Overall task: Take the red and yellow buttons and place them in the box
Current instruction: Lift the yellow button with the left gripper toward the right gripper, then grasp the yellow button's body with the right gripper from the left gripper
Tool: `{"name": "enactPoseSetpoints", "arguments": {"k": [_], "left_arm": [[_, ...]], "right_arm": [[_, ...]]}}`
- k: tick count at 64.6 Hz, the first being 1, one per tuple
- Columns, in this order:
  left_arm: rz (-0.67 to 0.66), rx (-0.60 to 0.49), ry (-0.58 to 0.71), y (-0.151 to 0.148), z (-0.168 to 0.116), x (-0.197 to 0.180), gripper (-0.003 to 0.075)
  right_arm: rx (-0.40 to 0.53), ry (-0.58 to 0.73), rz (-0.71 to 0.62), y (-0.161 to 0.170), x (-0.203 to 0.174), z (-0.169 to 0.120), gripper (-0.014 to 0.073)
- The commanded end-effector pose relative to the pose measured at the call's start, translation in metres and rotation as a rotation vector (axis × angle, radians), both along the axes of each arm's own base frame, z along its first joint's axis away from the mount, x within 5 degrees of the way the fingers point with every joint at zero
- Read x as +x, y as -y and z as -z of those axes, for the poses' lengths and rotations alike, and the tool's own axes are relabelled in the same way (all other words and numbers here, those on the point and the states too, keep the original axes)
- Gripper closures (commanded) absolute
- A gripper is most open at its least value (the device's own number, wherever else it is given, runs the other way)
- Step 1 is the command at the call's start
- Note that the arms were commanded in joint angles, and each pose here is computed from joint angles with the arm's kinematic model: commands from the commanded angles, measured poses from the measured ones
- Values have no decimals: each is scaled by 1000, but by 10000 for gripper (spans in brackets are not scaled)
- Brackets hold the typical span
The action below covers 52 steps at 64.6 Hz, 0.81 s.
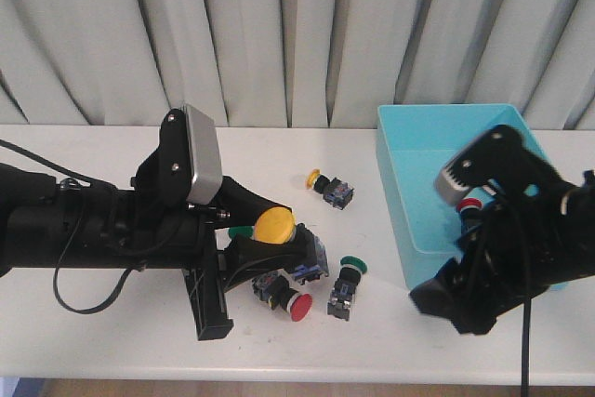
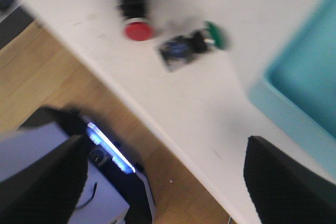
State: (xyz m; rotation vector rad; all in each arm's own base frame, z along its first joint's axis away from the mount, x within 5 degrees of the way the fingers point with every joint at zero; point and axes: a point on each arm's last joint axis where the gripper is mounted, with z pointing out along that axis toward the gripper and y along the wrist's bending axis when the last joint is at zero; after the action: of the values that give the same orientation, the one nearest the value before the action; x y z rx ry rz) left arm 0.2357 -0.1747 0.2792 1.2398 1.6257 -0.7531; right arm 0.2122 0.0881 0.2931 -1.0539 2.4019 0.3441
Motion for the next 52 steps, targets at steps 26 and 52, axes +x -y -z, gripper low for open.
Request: {"name": "enactPoseSetpoints", "arguments": {"k": [26,52], "left_arm": [[4,-90,18,1,-20,-2,554],[8,-92,17,1,-21,-3,554]], "right_arm": [[256,425,-627,-44,25,-15,54],[322,437,-659,-54,44,6,54]]}}
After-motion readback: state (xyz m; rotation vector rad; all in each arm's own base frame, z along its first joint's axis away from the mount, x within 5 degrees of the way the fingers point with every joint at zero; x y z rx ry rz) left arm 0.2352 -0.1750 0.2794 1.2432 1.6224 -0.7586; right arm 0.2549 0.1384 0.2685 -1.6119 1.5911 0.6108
